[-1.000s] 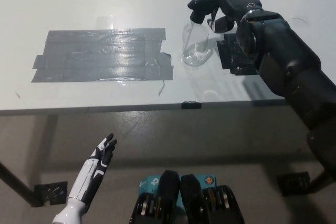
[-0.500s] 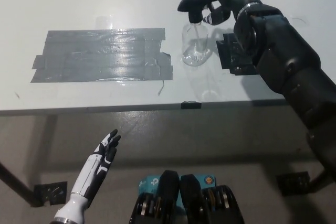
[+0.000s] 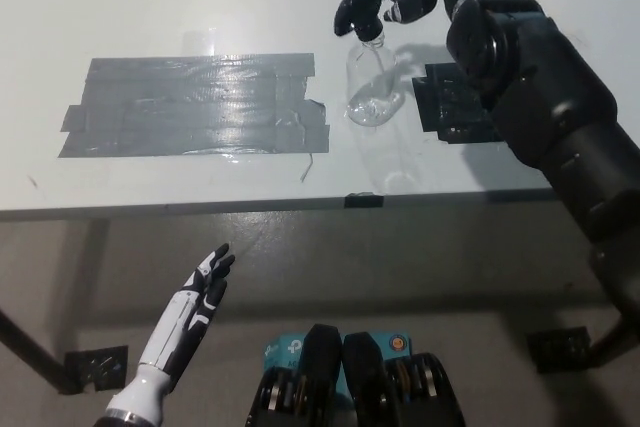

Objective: The robot grabs the black lid of the spray bottle on the desk and places it on the black area of the desk

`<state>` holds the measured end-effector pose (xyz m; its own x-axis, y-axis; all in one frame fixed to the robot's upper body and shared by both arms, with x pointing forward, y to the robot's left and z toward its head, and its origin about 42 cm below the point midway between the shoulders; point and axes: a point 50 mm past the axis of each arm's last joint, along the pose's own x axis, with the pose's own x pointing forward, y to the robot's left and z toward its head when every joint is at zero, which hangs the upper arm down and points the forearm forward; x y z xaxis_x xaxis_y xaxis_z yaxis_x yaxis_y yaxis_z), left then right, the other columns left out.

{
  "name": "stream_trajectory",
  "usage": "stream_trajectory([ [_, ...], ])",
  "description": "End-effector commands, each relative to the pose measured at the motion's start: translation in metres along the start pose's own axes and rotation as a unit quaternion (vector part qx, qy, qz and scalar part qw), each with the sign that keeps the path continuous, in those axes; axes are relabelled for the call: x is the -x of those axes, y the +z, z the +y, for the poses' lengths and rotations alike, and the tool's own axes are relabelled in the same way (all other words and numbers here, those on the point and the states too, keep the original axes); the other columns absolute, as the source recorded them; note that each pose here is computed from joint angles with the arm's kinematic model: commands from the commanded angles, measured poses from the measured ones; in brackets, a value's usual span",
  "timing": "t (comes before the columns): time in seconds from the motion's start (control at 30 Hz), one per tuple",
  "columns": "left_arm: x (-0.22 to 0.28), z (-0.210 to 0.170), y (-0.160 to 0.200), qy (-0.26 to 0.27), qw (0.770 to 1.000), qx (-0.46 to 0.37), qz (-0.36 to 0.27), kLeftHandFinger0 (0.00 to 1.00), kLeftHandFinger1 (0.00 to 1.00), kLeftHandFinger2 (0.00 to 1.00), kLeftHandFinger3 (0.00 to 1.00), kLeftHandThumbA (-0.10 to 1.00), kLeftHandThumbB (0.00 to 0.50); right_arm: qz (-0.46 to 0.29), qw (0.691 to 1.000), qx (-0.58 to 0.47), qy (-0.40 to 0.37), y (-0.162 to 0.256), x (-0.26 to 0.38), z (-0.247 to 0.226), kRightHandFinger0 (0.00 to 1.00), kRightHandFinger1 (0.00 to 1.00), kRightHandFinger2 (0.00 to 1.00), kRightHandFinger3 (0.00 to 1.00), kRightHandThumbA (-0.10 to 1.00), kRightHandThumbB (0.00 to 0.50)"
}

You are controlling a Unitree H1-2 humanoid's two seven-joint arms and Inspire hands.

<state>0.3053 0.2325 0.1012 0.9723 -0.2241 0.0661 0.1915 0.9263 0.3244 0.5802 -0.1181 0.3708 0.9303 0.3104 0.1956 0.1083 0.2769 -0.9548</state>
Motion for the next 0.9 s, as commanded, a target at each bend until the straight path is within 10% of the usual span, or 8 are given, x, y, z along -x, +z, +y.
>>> stream_trajectory([
  [0.0,-0.004,0.008,0.007,-0.003,1.000,-0.016,-0.020,1.00,1.00,1.00,1.00,1.00,0.030,-0.032,0.997,-0.013,-0.069,0.012,-0.010,-0.054,0.21,0.20,0.38,0.59,1.00,0.016],
  [0.43,-0.002,0.009,0.003,-0.003,1.000,-0.011,-0.013,0.99,0.99,0.95,1.00,1.00,0.058,-0.020,0.996,-0.014,-0.082,-0.004,-0.009,-0.067,0.20,0.18,0.32,0.57,0.96,0.004],
  [0.5,-0.001,0.009,0.002,-0.004,1.000,-0.014,-0.010,0.98,0.98,0.94,1.00,1.00,0.055,-0.018,0.997,-0.017,-0.079,-0.007,-0.008,-0.067,0.29,0.23,0.36,0.58,0.91,0.031],
  [0.53,0.000,0.010,0.002,-0.003,1.000,-0.015,-0.010,0.97,0.97,0.93,1.00,1.00,0.052,-0.020,0.997,-0.016,-0.076,-0.008,-0.008,-0.066,0.16,0.14,0.26,0.51,0.81,0.106],
  [0.57,0.000,0.009,0.001,-0.003,1.000,-0.016,-0.012,0.97,0.97,0.93,1.00,1.00,0.050,-0.023,0.998,-0.009,-0.063,-0.008,-0.008,-0.066,0.24,0.32,0.46,0.71,0.73,0.191],
  [0.6,0.001,0.009,0.000,-0.002,1.000,-0.016,-0.009,0.97,0.97,0.92,1.00,1.00,0.050,-0.031,0.999,-0.001,-0.038,-0.009,-0.009,-0.064,0.89,0.94,1.00,1.00,0.69,0.316],
  [0.73,0.001,0.008,0.001,-0.005,1.000,-0.016,-0.010,0.96,0.97,0.92,1.00,1.00,0.044,-0.033,0.999,-0.035,-0.013,-0.008,-0.007,-0.060,1.00,1.00,1.00,1.00,0.98,0.449],
  [0.87,0.001,0.008,0.001,-0.006,1.000,-0.019,-0.007,0.96,0.96,0.91,1.00,1.00,0.043,-0.054,0.986,-0.159,-0.005,0.009,-0.002,-0.060,1.00,1.00,1.00,1.00,1.00,0.500],
])
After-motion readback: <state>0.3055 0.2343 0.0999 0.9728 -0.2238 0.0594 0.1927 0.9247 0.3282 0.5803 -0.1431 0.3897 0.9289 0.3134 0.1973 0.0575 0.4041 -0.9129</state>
